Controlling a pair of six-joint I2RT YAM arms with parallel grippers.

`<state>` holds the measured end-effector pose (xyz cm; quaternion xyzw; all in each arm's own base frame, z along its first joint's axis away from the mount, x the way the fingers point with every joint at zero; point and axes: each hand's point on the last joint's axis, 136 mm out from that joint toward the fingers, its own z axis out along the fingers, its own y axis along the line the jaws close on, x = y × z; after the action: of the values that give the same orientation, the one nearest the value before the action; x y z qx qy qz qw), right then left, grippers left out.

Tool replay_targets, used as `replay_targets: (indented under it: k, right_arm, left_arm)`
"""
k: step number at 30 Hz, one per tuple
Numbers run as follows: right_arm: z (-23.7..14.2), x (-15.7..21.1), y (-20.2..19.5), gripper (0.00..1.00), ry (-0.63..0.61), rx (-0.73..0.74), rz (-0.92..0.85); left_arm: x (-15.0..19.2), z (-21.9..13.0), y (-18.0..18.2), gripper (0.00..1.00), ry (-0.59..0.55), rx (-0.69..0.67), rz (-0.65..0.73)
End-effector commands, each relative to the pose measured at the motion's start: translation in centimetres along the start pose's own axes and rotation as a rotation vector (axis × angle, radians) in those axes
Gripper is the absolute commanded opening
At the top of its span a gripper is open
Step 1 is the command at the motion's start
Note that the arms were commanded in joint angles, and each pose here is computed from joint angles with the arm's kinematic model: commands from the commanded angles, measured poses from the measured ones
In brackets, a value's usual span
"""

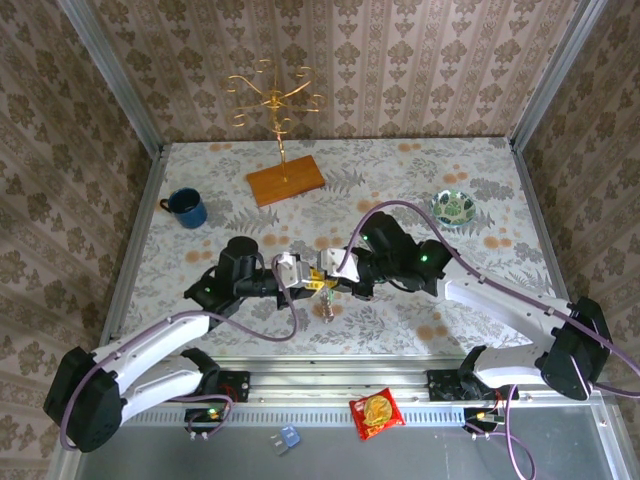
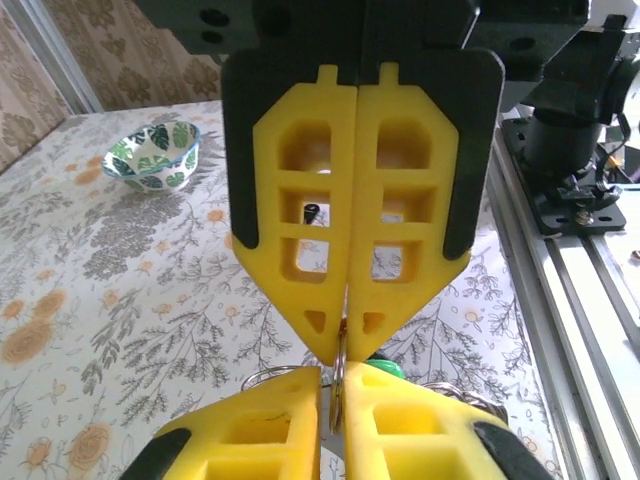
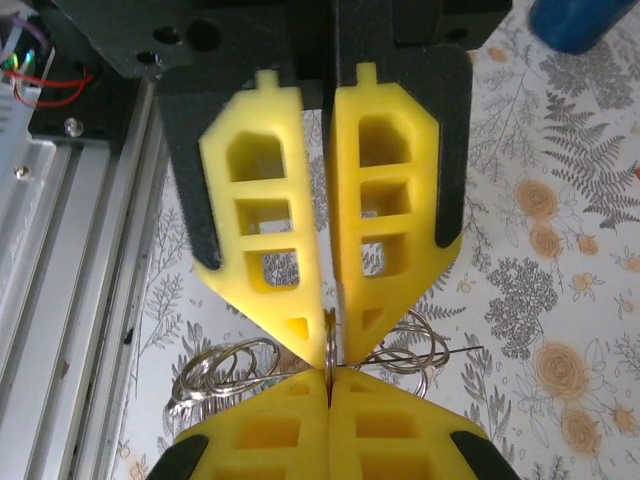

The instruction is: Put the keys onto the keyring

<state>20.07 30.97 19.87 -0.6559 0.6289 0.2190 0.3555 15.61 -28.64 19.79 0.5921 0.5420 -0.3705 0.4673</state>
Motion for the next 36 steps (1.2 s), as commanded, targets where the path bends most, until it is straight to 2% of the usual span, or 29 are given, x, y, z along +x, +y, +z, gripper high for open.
replay_targets:
  k: [1, 2, 4, 7, 11, 17, 25, 30, 33, 36]
  right_arm:
    - [-0.4, -1.4, 0.6, 0.00, -0.006, -0.025, -0.073]
    - [-0.4, -1.4, 0.6, 0.00, -0.011, -0.021, -0.071]
    - [-0.6, -1.6, 0.5, 0.01, -0.027, -0.011, -0.052]
    - [-1.2, -1.5, -0.1, 0.21, -0.081, 0.023, 0.022]
    - [-2.1, -1.4, -0.7, 0.30, -0.191, 0.055, 0.116]
    - [-1.9, -0.5, -0.6, 0.31, -0.259, 0.080, 0.176]
    - [-0.6, 0.3, -0.5, 0.30, -0.262, 0.063, 0.210]
    - [-0.7, -0.4, -0.5, 0.27, -0.294, 0.050, 0.211]
    - [-0.8, -0.5, -0.4, 0.22, -0.297, 0.046, 0.207]
    - [-0.7, -0.7, -0.2, 0.14, -0.304, 0.029, 0.207]
  left_arm:
    - [-0.6, 0.2, -0.3, 0.05, 0.009, 0.038, 0.031]
    - [-0.6, 0.2, -0.3, 0.01, 0.010, 0.041, 0.031]
    - [-0.7, 0.1, -0.4, 0.00, 0.006, 0.042, 0.036]
    - [-0.8, -0.1, -0.6, 0.00, -0.010, 0.035, 0.039]
    - [-1.5, -0.2, -0.7, 0.00, -0.080, 0.019, 0.033]
    - [-2.3, -0.2, -0.7, 0.00, -0.167, 0.018, 0.002]
    - [-2.3, -0.1, -1.0, 0.00, -0.191, 0.030, -0.017]
    - [-2.3, -0.1, -1.0, 0.00, -0.192, 0.033, -0.024]
    - [-2.3, -0.1, -1.0, 0.00, -0.194, 0.033, -0.022]
    - [-2.4, -0.1, -1.0, 0.00, -0.199, 0.034, -0.022]
